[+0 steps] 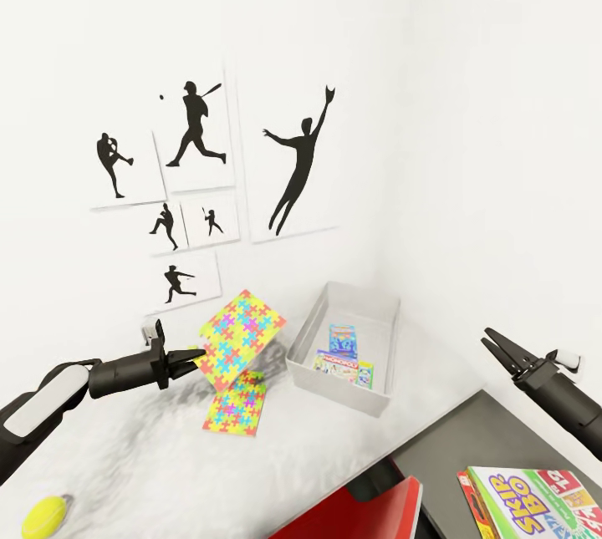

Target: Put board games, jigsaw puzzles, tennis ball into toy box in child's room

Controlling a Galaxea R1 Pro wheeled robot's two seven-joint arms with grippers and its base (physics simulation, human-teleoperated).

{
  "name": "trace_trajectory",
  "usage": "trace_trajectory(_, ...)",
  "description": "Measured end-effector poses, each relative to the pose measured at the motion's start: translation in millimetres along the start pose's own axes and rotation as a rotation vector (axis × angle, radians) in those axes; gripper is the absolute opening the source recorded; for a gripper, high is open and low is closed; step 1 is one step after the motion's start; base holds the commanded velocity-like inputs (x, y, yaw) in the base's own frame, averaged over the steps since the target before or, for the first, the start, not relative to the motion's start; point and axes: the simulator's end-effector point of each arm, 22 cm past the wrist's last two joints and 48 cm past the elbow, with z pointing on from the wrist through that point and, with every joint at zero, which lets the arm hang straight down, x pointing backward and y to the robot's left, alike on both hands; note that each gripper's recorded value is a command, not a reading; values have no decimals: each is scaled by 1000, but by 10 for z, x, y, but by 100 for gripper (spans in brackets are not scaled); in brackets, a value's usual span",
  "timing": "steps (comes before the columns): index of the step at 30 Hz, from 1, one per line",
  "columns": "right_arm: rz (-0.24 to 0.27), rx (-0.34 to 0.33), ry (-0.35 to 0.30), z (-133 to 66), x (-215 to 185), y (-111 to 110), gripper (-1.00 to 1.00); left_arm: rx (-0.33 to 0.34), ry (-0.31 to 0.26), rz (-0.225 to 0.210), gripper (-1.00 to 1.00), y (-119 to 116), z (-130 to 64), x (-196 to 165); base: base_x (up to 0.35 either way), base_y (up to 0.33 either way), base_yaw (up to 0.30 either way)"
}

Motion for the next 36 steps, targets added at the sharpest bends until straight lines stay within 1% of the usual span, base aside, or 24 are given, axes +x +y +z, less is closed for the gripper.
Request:
trace_trajectory(4,0,0,1,0,1,0,100,3,-1,1,-100,-1,19,3,0,0,0)
trace_trajectory(8,-2,1,1,-4,-1,-2,100,8,-22,21,-100,-11,44,-37,0,0,0)
trace_trajectory(10,-4,5,1,-11,-11,-12,100,-6,-27,29,-100,29,85,-38,0,0,0)
trace_trajectory(11,-5,9,3,-16,-16,-21,100,-8,-27,33,-100,43,165,-25,0,0,0)
trace_trajectory(12,-6,14,6,-23,-20,-32,100,-17,-21,37,-100,76,332,16,0,0,0)
trace_trajectory(15,-9,26,13,-30,-22,-58,100,-67,-3,46,-100,129,692,61,0,0,0)
trace_trajectory(17,-10,30,14,-33,-25,-65,100,-118,8,67,-100,102,986,27,0,0,0)
trace_trajectory(18,-12,32,14,-36,-30,-70,100,-165,12,83,-100,90,1181,-22,0,0,0)
trace_trajectory(20,-12,34,14,-41,-35,-76,100,-209,17,106,-100,1,1421,-85,0,0,0)
trace_trajectory(21,-13,36,12,-50,-46,-81,100,-226,23,117,-100,-61,1581,-86,0,0,0)
trace_trajectory(24,-17,45,0,-89,-92,-102,100,-235,37,136,-100,-230,1931,-48,0,0,0)
trace_trajectory(25,-17,48,-6,-107,-113,-110,100,-261,43,135,-100,-235,2079,-43,0,0,0)
trace_trajectory(27,-20,50,-7,-131,-147,-111,100,-295,50,123,-100,-209,2234,-33,0,0,0)
trace_trajectory(28,-22,52,-3,-144,-166,-114,100,-297,51,120,-100,-245,2321,-29,0,0,0)
trace_trajectory(29,-25,54,2,-159,-189,-116,100,-289,35,125,-100,-346,2445,-66,0,0,0)
trace_trajectory(31,-27,55,5,-169,-203,-115,100,-297,-7,149,-100,-438,2562,-165,0,0,0)
trace_trajectory(33,-28,54,6,-174,-212,-113,100,-332,-35,168,-100,-428,2665,-197,0,0,0)
trace_trajectory(36,-28,50,3,-179,-223,-103,100,-386,-64,202,-100,-399,2813,-180,0,0,0)
